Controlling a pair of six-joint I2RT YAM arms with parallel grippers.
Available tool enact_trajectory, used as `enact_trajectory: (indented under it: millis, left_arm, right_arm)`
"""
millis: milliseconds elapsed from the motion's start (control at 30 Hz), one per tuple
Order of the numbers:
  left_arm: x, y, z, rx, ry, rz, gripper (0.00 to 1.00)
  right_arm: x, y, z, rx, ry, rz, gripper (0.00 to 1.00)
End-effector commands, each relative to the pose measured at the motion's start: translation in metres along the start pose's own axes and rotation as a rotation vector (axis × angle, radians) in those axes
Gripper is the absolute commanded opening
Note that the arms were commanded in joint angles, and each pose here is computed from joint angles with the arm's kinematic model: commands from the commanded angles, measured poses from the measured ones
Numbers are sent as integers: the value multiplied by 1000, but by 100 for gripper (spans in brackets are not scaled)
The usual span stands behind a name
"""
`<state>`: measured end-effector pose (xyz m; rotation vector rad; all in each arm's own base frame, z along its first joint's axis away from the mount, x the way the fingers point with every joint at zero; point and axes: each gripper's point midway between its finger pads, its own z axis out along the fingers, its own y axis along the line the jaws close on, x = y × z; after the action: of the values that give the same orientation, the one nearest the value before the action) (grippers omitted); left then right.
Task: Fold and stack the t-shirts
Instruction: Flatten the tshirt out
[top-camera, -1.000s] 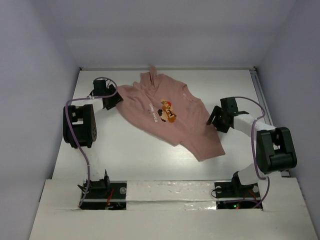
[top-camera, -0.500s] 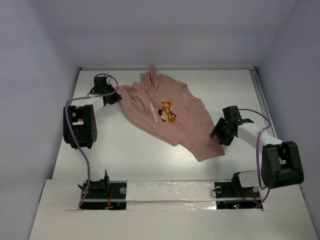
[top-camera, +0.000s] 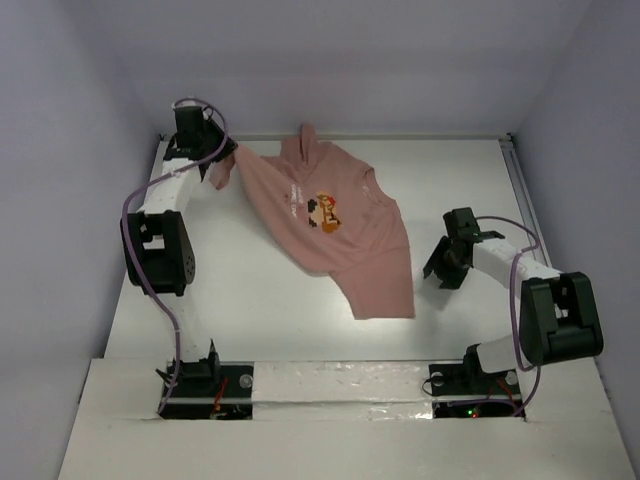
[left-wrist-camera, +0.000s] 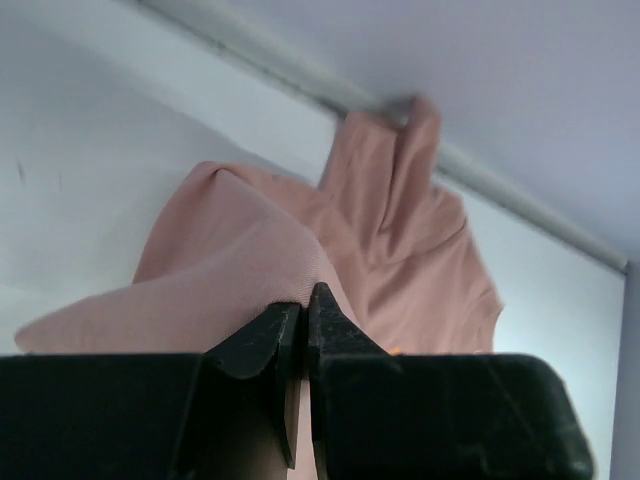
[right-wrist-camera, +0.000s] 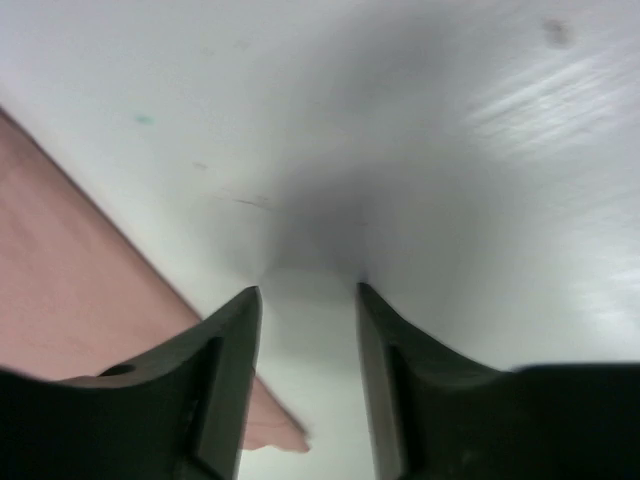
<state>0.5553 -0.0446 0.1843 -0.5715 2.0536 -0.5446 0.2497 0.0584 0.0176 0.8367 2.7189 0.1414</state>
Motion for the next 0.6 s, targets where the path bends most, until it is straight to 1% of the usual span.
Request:
enact_trajectory:
  millis: [0,33,67,100,167,200,233,300,333,367,400,433,467,500,533,567]
  left_arm:
    - [-48,-11,3,-10,-87,-11,0]
    - [-58,-5,12,-32,-93,-18,0]
    - [-60,-6,16,-31,-89,-17,0]
    - [-65,0,19,-44,-91,-16,0]
    - [-61,8,31,-70,-67,-6,0]
    - [-67,4,31,-62,-75,2,0]
    - [-63,5,33,-62,-58,12,8]
    - [-50,14,30,-81,-26,22,18]
    - [-58,6,14,-67,-56,46,34]
    - [-59,7,7,-72,-76,56,41]
    - [-35,27,5,-114,-34,53,47]
    - [-42,20,-16,-108,-72,60,57]
    - [-41,25,-23,-109,-91,58,60]
    - [-11,45,-26,-145,-38,46,63]
    - [-3,48,-33,-149,-35,39,63]
    - [-2,43,-47,-126,-48,37,63]
  right_arm:
    - [17,29,29,-123,101,-18,46]
    - [19,40,28,-147,114,-43,43]
    - [17,52,27,-180,112,-58,43]
    - [11,69,25,-223,108,-72,38]
    - [9,95,18,-299,126,-94,39]
    - [10,104,16,-304,121,-114,40]
    - [2,111,10,-312,102,-116,40]
    - [4,114,-1,-323,80,-127,44]
    - [17,114,-14,-352,69,-158,47]
    - [28,112,-20,-356,73,-169,50]
    - [42,110,-25,-366,90,-188,53]
    - [73,112,-31,-378,139,-244,54]
    - [94,103,-33,-374,173,-231,54]
    - [110,101,-35,-376,193,-242,54]
    - [122,98,-35,-371,207,-244,54]
    - [139,88,-31,-345,237,-225,54]
